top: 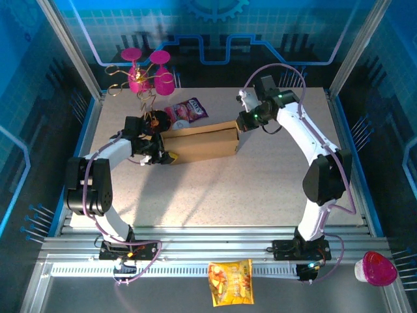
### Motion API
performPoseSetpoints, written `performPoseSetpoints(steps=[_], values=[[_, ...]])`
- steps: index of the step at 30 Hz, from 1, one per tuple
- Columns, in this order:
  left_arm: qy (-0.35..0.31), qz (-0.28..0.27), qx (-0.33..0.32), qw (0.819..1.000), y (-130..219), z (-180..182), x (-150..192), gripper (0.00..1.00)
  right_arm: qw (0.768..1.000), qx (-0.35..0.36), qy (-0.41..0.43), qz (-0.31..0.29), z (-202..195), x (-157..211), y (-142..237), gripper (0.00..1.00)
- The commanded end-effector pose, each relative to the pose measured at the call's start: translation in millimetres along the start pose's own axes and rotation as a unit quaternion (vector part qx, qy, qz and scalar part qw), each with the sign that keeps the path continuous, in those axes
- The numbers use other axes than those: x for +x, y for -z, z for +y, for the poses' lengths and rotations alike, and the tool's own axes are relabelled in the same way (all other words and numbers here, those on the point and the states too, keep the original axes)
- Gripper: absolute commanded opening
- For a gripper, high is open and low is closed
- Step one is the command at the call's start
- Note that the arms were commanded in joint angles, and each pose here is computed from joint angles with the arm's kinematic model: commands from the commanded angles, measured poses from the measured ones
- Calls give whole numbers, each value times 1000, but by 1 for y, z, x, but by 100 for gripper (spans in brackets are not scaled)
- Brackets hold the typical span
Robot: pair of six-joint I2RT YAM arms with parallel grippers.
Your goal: Fold the paper box
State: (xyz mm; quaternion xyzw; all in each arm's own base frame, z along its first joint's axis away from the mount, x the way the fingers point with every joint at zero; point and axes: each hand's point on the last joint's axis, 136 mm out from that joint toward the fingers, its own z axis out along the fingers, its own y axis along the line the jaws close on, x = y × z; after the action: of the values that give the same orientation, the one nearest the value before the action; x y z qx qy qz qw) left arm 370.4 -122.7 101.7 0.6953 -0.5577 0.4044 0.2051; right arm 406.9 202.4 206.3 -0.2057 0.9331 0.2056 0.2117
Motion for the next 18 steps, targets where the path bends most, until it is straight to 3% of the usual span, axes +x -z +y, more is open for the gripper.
performPoseSetpoints(steps=[1,13,18], values=[[50,-55,-1,997,-2,8,-31,44,1000,-13,-28,7,20,-3,6,0],[54,-53,4,997,-4,6,-32,43,998,-11,-56,17,29,7,-5,0],[53,-50,6,997,-5,4,-32,43,999,-8,-38,-14,29,9,-11,0]])
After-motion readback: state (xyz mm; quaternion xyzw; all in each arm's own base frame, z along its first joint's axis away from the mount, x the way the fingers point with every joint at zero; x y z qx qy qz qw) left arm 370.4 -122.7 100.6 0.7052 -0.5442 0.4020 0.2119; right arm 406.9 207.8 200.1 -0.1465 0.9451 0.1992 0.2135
